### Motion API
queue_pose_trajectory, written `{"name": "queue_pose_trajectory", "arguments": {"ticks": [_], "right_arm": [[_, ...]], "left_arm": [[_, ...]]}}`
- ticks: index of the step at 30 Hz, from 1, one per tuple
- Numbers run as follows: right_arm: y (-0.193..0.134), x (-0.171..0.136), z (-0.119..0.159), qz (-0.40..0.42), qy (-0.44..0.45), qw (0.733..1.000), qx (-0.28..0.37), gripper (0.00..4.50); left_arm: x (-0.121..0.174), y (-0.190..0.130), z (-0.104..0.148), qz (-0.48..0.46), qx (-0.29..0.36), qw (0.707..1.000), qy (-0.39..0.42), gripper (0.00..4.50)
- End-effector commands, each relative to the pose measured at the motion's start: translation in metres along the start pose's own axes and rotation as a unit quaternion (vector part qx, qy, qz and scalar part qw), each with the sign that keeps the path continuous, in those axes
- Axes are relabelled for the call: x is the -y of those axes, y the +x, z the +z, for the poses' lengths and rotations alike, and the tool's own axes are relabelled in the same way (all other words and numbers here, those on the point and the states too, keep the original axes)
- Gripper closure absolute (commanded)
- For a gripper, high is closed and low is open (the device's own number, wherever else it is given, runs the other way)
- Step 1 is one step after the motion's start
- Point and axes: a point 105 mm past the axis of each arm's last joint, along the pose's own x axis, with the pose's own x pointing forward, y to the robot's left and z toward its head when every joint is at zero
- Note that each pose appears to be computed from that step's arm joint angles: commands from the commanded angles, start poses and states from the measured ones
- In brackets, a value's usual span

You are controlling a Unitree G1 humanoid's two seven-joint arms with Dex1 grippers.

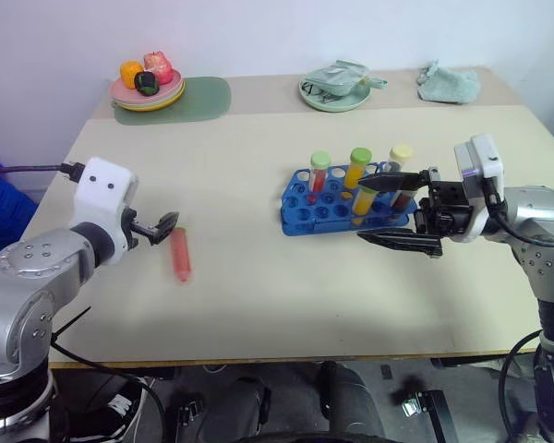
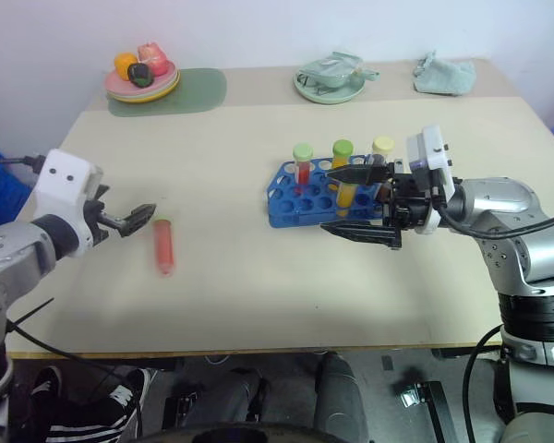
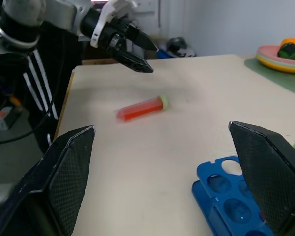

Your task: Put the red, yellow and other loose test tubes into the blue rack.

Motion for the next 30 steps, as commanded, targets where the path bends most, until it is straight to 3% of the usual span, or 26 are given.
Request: {"name": "queue_pose_trajectory", "arguments": {"ticks": [1,6,11,20,30], "right_arm": [[-0.007,-0.004,0.006,0.01,-0.02,1.0,-0.014,0.05],[-0.012,-0.007,0.005,0.024,-0.019,0.999,-0.036,0.05],[-0.019,-0.01,0.008,0.037,-0.013,0.998,-0.046,0.05],[-0.014,-0.014,0.002,0.041,-0.014,0.998,-0.046,0.05],[-0.015,-0.014,0.0,0.035,-0.015,0.998,-0.047,0.05]], "left_arm": [[-0.019,0.002,-0.015,0.059,-0.026,0.995,-0.073,0.0],[-0.01,0.016,-0.04,0.047,-0.076,0.988,-0.128,0.0],[-0.01,0.023,-0.045,0.029,-0.111,0.98,-0.161,0.0],[-0.002,0.033,-0.024,-0.011,-0.195,0.955,-0.223,0.0],[-0.001,0.041,-0.027,0.009,-0.239,0.941,-0.238,0.0]]}}
